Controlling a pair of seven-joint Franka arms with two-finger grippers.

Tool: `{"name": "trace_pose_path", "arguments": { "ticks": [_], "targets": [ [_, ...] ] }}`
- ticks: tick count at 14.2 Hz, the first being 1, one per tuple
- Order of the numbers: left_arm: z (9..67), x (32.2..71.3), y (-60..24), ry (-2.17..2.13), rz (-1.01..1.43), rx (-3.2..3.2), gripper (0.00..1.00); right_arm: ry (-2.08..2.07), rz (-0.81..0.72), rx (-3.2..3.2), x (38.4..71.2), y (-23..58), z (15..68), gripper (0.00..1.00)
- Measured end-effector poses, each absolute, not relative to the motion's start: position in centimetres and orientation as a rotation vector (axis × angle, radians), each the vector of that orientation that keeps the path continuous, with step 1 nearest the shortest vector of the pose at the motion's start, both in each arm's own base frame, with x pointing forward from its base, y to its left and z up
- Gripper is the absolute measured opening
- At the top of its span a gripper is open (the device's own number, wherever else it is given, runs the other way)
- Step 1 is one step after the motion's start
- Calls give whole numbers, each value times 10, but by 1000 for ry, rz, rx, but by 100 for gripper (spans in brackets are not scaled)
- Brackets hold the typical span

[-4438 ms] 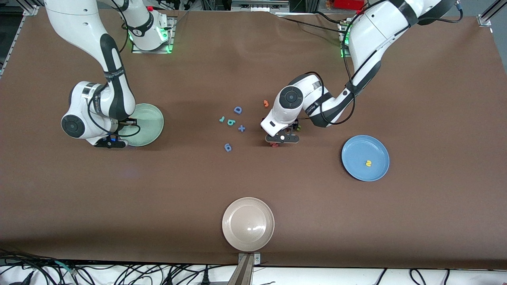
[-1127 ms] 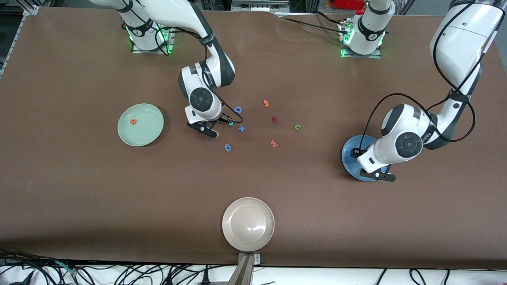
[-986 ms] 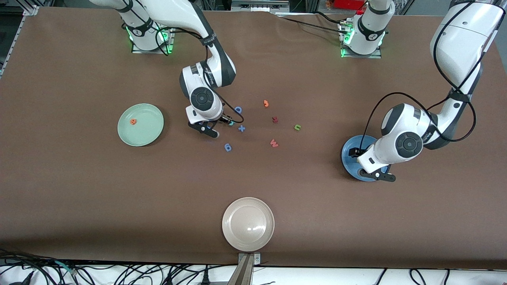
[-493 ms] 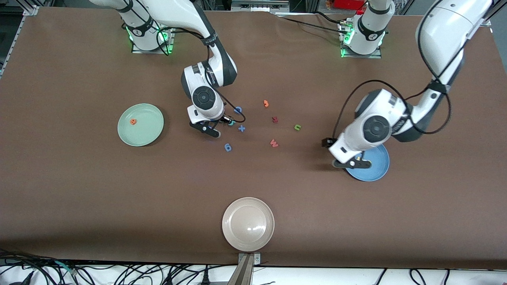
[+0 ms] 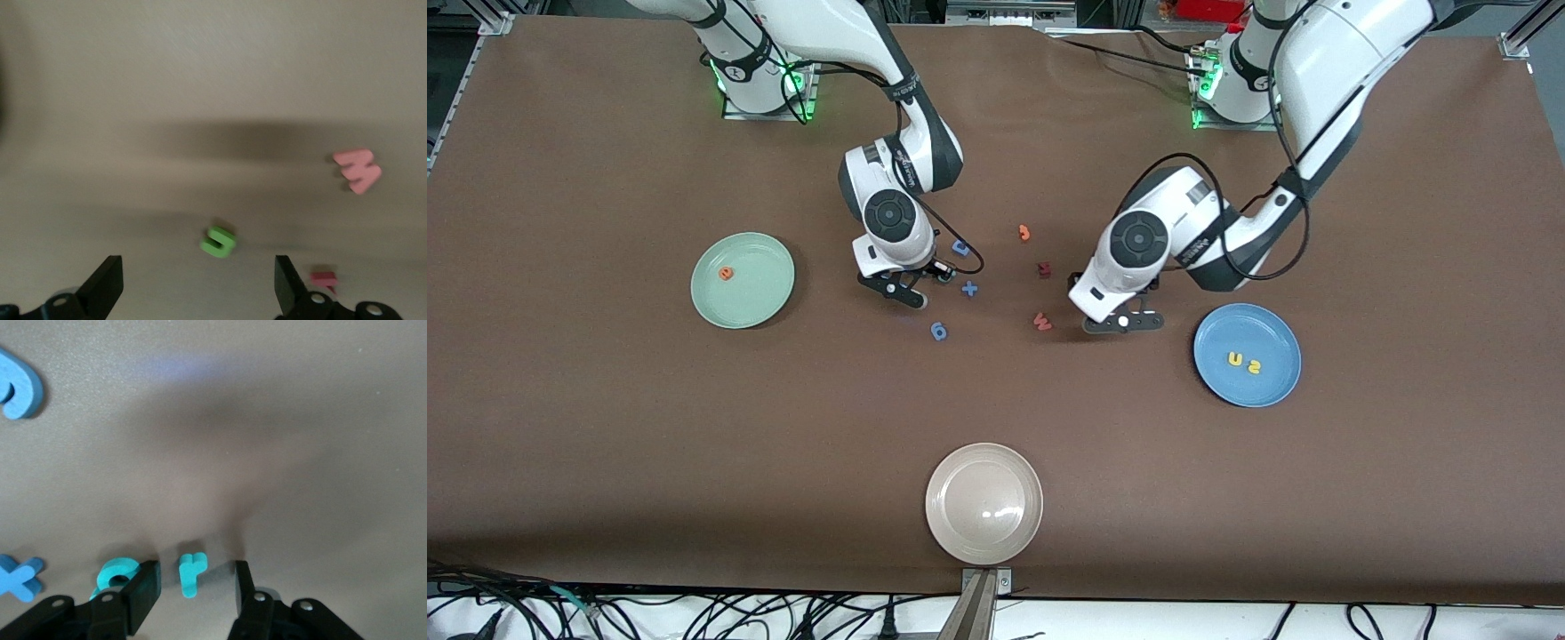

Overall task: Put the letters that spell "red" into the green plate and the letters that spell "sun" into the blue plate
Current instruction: 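Grasp the teal r with the right gripper while the left gripper returns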

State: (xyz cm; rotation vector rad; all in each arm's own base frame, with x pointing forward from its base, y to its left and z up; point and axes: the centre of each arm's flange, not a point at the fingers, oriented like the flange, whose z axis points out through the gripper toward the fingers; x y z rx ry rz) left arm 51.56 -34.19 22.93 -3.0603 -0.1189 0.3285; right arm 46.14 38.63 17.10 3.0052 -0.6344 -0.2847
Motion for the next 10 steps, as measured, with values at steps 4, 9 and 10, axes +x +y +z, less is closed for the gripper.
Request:
{"name": "trace_pose_path", "arguments": {
  "ticks": [4,9,10],
  "targets": [
    [202,503,-349,-166,312,-3118,99,-634,-290,3003,461,386,172,35],
    [168,487,-341,-170,320,-3121,98,-634,-302,3002,460,387,176,12],
    [167,486,-341,-170,323,-3123,97,-633,-303,3001,460,387,176,11]
  ]
}}
